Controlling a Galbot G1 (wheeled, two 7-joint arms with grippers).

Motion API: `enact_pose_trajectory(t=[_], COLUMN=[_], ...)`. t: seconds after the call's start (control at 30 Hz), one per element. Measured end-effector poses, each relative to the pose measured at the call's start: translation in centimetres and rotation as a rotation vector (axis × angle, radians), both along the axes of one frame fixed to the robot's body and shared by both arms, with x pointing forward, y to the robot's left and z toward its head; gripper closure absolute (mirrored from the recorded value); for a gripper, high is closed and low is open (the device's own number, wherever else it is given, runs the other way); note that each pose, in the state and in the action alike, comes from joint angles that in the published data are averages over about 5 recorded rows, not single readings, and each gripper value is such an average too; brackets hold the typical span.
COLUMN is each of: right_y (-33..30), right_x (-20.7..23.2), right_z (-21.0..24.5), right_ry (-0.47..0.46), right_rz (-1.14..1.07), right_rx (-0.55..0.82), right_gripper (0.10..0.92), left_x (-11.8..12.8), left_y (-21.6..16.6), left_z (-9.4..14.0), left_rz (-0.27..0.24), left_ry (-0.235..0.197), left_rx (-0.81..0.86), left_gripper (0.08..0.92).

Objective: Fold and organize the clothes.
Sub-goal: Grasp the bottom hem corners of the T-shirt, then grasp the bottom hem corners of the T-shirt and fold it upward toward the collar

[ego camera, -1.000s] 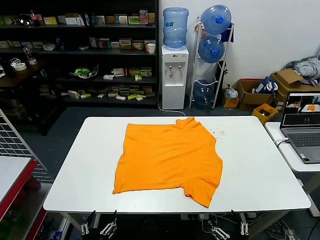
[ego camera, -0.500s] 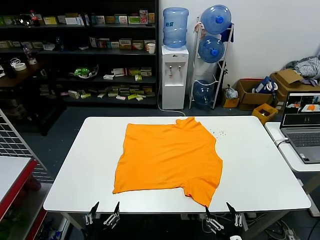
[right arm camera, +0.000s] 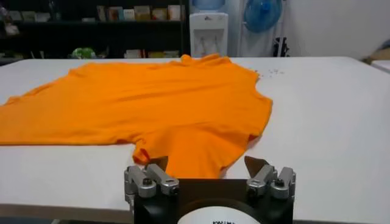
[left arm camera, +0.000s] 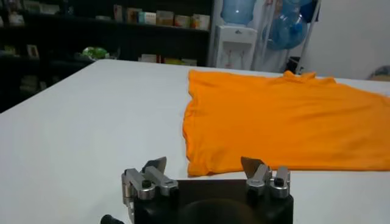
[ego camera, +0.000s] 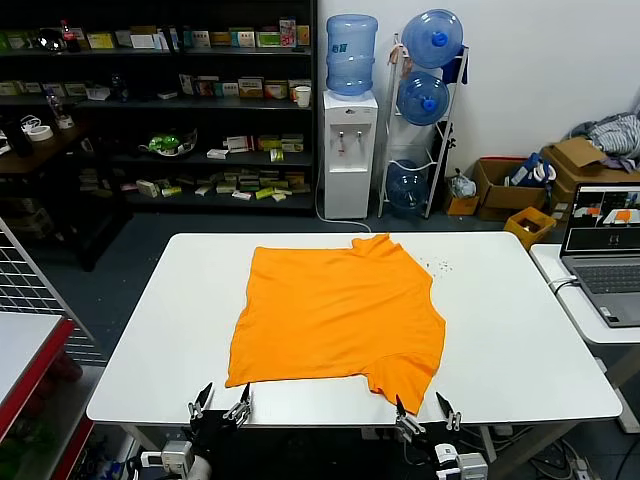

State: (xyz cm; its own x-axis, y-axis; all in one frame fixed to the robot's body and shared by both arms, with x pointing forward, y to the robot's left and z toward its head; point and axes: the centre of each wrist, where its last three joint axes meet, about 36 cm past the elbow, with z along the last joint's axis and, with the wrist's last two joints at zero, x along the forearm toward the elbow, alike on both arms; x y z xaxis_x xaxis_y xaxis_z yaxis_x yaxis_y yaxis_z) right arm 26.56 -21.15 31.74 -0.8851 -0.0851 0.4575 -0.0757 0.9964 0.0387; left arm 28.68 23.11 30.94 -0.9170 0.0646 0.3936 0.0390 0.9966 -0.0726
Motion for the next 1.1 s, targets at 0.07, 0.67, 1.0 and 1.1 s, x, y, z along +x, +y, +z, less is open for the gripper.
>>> enact_pose_trajectory(t=[0.07, 0.67, 1.0, 1.1], right_y=[0.2, 0.5, 0.4, 0.1], right_x=[0.2, 0.2, -0.6, -1.3], right_z=[-0.1, -0.4, 0.6, 1.2], right_ry=[0.004, 0.027, 0.007, 0.007], right_rz=[-0.001, -0.01, -0.016, -0.016], right_rx=[-0.001, -0.009, -0.005, -0.01], right_gripper=[0.248, 0.763, 0.897, 0.897], left_x=[0.5, 1.9, 1.9, 1.6], left_y=[-0.1, -0.9, -1.2, -1.2], left_z=[0.0, -0.6, -0.4, -0.1], left_rz=[0.0, -0.013, -0.011, -0.008], left_ry=[0.003, 0.044, 0.047, 0.051], left_rx=[0.002, 0.0, -0.008, -0.009], left_gripper=[0.182, 0.643, 0.893, 0.9])
